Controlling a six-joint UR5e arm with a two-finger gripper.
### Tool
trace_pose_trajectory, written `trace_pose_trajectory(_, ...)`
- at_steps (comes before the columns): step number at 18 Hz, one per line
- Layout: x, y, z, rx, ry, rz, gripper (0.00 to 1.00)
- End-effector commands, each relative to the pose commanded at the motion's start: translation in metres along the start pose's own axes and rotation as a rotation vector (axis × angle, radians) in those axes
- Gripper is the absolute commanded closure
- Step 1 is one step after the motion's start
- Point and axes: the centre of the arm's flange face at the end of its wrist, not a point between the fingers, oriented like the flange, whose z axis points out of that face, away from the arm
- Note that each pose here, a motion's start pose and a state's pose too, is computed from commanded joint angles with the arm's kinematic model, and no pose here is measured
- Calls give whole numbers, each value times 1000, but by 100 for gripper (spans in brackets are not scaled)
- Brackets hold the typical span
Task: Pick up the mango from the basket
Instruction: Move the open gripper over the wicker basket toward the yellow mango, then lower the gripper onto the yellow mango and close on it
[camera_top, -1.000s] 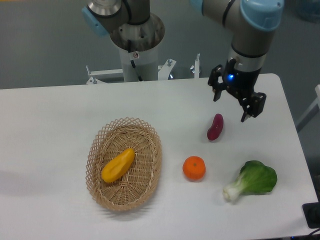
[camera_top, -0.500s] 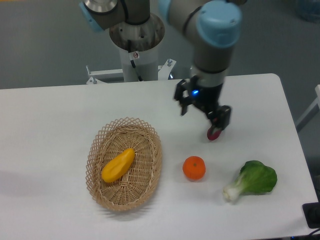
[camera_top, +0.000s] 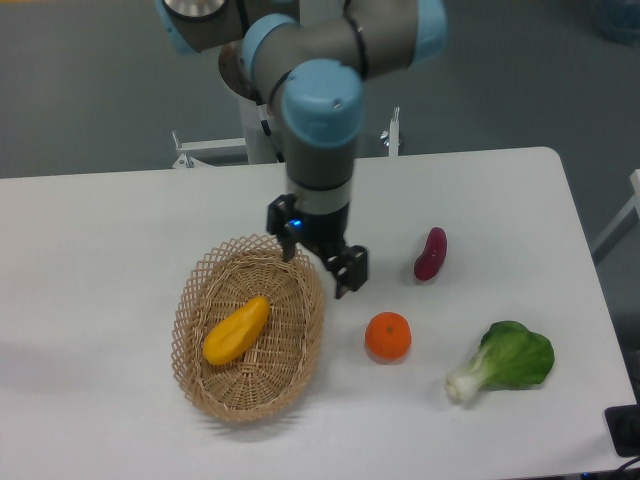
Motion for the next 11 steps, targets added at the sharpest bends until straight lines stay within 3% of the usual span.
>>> trace_pose_trajectory(1, 9, -9, 14, -22, 0, 13, 0)
trace_pose_trajectory(4, 31, -39, 44, -58, -5, -101, 0)
trace_pose_trajectory(8, 42, -48, 72, -87, 30, -145, 0)
trace_pose_trajectory(11, 43, -56, 88, -77, 14, -161, 0)
